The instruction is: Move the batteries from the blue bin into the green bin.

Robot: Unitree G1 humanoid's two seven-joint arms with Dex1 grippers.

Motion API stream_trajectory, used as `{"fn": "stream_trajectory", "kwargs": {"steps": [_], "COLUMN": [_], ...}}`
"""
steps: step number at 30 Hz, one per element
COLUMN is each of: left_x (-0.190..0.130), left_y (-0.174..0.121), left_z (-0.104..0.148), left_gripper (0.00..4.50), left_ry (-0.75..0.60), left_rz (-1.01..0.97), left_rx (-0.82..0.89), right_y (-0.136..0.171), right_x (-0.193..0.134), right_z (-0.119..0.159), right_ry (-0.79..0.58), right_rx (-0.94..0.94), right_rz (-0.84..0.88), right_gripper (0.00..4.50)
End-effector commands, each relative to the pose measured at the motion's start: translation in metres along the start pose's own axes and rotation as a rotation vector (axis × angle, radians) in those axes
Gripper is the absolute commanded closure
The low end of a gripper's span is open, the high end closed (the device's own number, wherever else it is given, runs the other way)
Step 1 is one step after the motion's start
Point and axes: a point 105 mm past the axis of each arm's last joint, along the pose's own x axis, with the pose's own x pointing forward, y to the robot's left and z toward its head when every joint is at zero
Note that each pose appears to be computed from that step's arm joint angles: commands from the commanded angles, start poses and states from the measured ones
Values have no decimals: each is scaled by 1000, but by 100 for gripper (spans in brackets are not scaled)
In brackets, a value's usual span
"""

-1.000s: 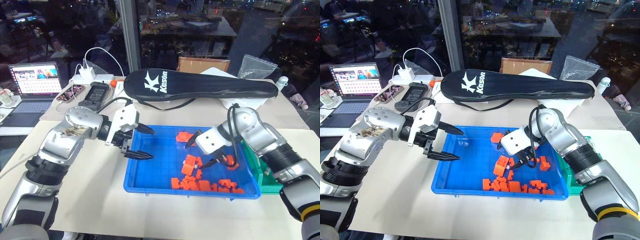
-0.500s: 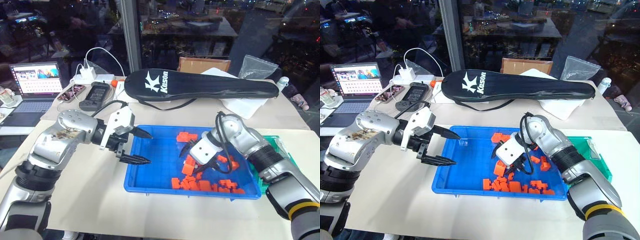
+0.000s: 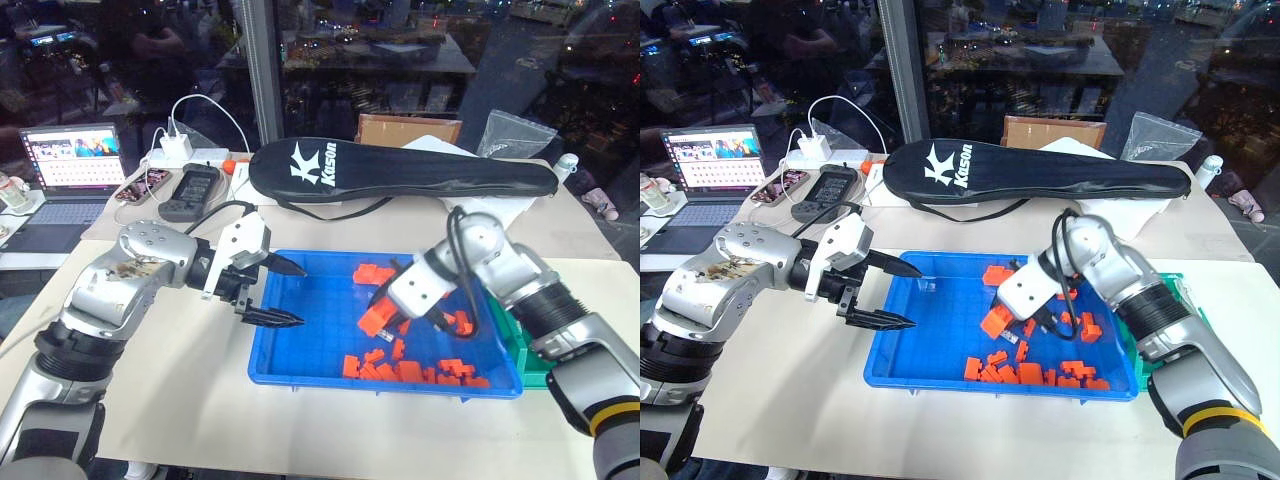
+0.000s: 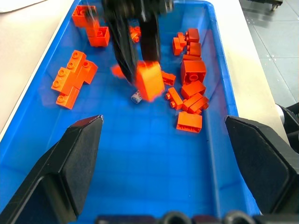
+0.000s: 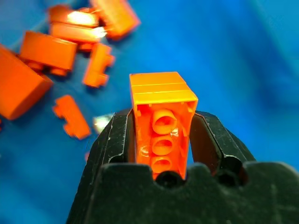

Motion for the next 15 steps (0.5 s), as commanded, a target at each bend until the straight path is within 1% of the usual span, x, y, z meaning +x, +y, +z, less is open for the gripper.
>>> {"fn": "stream_trajectory", "kwargs": {"steps": [1, 4, 6, 8, 11, 13, 14, 15], "left_x": [-1, -1, 0, 1, 3, 3, 3, 2], "left_y": [3, 3, 4, 5, 7, 7, 7, 8], "left_z": [11, 11, 11, 11, 11, 11, 11, 11], "left_gripper": [0, 0, 0, 0, 0, 0, 0, 0], "left_ry": [-4, -3, -2, -2, 4, 6, 7, 7], "left_rz": [13, 10, 11, 9, 7, 6, 5, 6], "left_rx": [71, 73, 76, 77, 84, 87, 87, 87], "right_y": [5, 14, 14, 17, 29, 28, 27, 21], "right_x": [-23, -32, -35, -34, -31, -31, -31, -34], "right_z": [-6, -22, -34, -50, -67, -68, -67, -66], "right_ry": [-11, 56, 90, 152, 229, 230, 225, 238], "right_rx": [211, 283, 336, 380, 422, 447, 456, 440], "right_rz": [-12, -16, -69, -107, -99, -108, -113, -141], "right_gripper": [306, 306, 306, 306, 306, 206, 194, 155]}}
